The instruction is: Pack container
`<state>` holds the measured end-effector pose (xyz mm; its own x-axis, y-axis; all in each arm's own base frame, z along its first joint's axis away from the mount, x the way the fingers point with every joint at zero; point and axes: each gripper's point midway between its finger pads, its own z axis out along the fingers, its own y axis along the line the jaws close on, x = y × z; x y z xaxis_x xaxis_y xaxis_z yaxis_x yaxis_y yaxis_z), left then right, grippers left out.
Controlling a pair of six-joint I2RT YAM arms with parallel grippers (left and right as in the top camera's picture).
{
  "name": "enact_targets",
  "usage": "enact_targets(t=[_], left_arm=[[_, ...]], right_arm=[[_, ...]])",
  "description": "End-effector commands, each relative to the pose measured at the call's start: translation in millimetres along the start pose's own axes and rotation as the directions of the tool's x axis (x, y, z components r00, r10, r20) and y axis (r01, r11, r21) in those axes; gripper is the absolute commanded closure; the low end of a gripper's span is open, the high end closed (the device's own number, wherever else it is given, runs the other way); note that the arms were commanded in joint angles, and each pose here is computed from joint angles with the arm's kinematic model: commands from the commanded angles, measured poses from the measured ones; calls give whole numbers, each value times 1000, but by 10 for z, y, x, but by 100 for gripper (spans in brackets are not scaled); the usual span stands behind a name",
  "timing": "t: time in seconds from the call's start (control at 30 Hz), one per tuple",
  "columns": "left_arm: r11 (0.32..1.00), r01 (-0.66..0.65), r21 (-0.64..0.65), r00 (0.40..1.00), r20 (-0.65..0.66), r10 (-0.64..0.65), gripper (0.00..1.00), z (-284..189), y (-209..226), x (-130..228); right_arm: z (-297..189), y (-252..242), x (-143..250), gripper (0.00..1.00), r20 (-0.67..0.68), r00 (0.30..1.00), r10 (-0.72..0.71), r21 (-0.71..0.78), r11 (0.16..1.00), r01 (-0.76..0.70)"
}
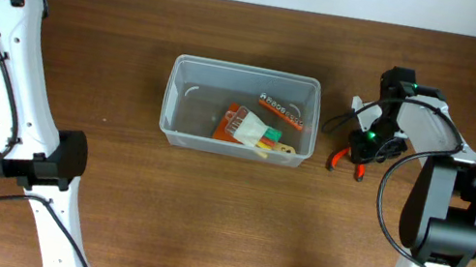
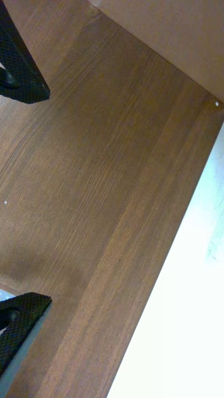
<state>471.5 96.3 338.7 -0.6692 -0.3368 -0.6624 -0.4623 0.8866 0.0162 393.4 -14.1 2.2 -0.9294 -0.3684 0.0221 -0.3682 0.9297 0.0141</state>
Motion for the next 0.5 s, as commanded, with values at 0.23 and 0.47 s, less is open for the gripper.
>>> enact_targets(t=[0.23, 0.47], left_arm=[[1000, 0, -13, 1000, 31, 0, 1, -133, 82, -54], [1000, 0, -13, 1000, 31, 0, 1, -133, 82, -54]], right_arm=[[121, -1, 74, 56, -40, 999, 6, -3, 1000, -6], [168, 0, 89, 56, -53, 999, 5, -6, 1000, -6]])
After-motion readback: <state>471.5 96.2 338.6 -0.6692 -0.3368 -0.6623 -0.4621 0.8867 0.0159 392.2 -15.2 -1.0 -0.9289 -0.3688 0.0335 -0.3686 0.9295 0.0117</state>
